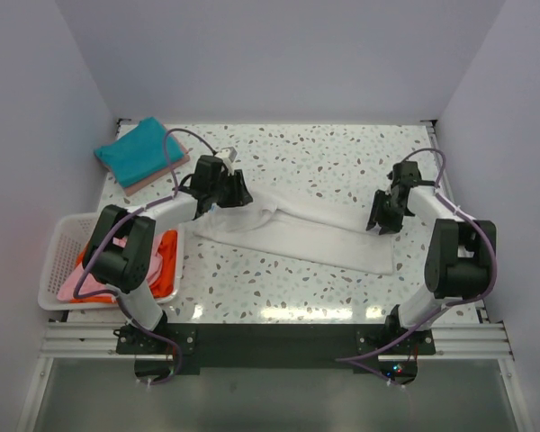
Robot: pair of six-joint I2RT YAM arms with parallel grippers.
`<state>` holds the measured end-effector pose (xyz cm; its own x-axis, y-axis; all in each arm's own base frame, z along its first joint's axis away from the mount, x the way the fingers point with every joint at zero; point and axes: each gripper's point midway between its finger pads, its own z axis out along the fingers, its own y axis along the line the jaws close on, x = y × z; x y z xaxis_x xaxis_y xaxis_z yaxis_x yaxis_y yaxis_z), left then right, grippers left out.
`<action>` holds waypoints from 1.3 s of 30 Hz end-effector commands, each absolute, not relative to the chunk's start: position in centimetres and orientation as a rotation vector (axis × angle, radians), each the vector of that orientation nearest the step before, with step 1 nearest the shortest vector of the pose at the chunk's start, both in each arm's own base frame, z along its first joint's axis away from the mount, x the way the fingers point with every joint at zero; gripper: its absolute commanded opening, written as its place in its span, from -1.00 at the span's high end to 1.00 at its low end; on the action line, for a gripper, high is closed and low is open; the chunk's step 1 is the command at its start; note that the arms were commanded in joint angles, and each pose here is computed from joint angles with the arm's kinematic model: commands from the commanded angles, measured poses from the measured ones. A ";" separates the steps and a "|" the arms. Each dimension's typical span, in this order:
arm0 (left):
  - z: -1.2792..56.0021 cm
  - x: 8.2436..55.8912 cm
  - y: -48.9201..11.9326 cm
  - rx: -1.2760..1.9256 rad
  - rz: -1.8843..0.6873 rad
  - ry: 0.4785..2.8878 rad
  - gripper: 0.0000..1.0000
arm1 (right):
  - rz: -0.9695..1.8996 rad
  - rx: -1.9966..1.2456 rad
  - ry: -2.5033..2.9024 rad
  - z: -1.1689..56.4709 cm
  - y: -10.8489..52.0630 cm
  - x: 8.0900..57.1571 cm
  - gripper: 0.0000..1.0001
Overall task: Fold and stack the t-shirts
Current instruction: Fold the tshirt
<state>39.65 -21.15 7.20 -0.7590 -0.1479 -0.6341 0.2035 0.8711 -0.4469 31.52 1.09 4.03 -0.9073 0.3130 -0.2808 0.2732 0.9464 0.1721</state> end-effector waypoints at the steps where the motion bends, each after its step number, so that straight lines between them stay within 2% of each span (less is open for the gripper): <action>1: 8.9 40.0 -21.2 0.044 -0.667 2.280 0.03 | 0.192 0.435 2.781 5.1 1.3 30.8 0.10; 13: 8.6 39.9 -21.0 0.043 -0.653 2.286 0.03 | 0.096 0.452 2.576 11.7 -0.6 36.2 0.09; 27: 8.6 39.9 -20.8 0.048 -0.642 2.287 0.03 | -0.022 0.452 2.611 6.9 -3.5 38.4 0.08; 39: 8.3 39.6 -20.7 0.045 -0.637 2.293 0.03 | -0.065 0.466 2.722 3.9 -3.7 35.3 0.09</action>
<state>39.03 -20.68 6.36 -0.7684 -0.1451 -0.6233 0.1878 0.8799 -0.4364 35.78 -3.30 4.06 -0.8714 0.3167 -0.3746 0.3265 0.9444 0.0390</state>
